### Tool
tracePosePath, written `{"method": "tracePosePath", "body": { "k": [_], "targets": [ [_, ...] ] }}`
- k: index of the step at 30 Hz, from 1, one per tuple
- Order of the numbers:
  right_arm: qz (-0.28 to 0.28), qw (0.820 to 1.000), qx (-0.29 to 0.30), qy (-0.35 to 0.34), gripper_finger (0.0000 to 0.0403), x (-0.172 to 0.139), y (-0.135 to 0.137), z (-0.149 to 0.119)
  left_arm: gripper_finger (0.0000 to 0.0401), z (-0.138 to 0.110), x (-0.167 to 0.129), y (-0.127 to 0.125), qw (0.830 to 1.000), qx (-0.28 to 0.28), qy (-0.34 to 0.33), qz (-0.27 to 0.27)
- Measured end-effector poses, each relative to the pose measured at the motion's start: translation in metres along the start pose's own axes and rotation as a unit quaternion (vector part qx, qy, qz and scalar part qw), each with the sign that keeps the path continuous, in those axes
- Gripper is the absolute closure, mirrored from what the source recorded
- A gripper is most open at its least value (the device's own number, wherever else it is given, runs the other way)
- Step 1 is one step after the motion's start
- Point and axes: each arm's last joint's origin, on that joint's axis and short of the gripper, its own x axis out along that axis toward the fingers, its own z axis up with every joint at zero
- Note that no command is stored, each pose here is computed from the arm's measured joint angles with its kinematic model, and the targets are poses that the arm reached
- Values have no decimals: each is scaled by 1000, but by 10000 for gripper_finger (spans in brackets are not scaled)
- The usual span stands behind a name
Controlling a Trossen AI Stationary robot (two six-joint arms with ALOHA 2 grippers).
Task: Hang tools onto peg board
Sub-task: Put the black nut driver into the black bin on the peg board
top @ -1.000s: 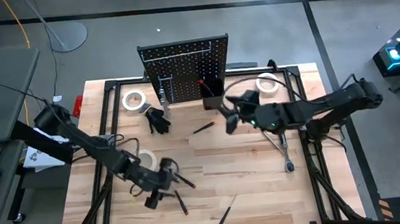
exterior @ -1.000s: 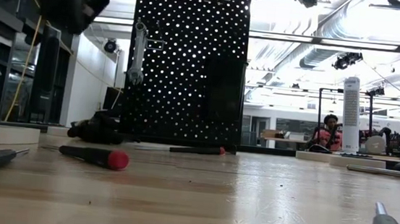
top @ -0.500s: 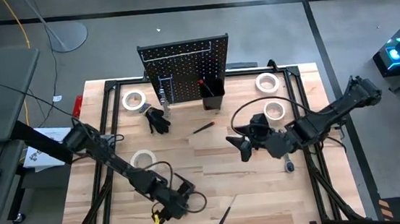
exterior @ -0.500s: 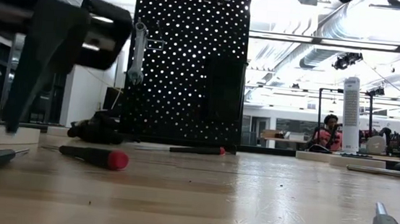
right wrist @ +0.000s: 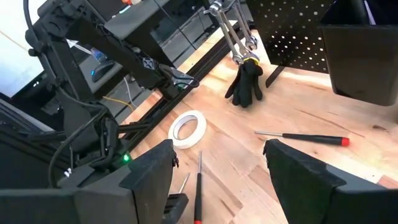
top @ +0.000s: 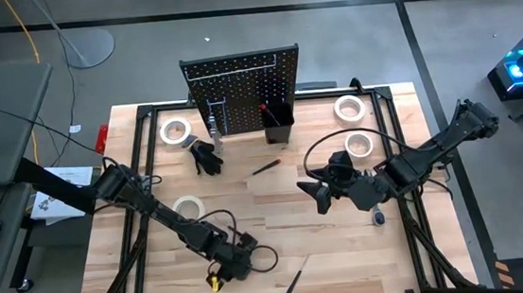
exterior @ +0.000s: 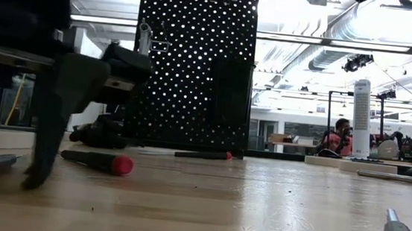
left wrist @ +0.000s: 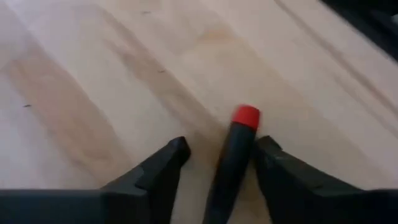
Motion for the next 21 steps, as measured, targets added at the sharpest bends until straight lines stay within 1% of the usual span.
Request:
{"method": "tracePosePath", "body": {
  "k": [2, 5, 6, 8, 11, 18, 21],
  "targets": [
    [0, 1000, 0, 0, 158, 0, 0, 0, 268, -5, 4, 5, 1000, 0, 14, 7],
    [2, 1000, 0, 3, 158, 0, 0, -1, 358, -9, 11, 7, 999, -11, 31, 8],
    [4, 1000, 3, 5, 158, 0, 1, -1, 367, -10, 12, 8, 999, -22, 35, 7],
    [6, 1000, 4, 6, 158, -1, 1, -1, 367, -11, 13, 8, 998, -44, 37, 6],
    [10, 1000, 2, 9, 158, -3, 2, -3, 367, -9, 6, 8, 998, -59, 35, 17],
    [11, 1000, 3, 7, 158, -4, 3, -3, 367, -9, -30, 12, 989, -124, 37, 66],
    [13, 1000, 4, 7, 158, -4, 3, -3, 367, -1, -48, 13, 988, -134, 4, 76]
  ]
}}
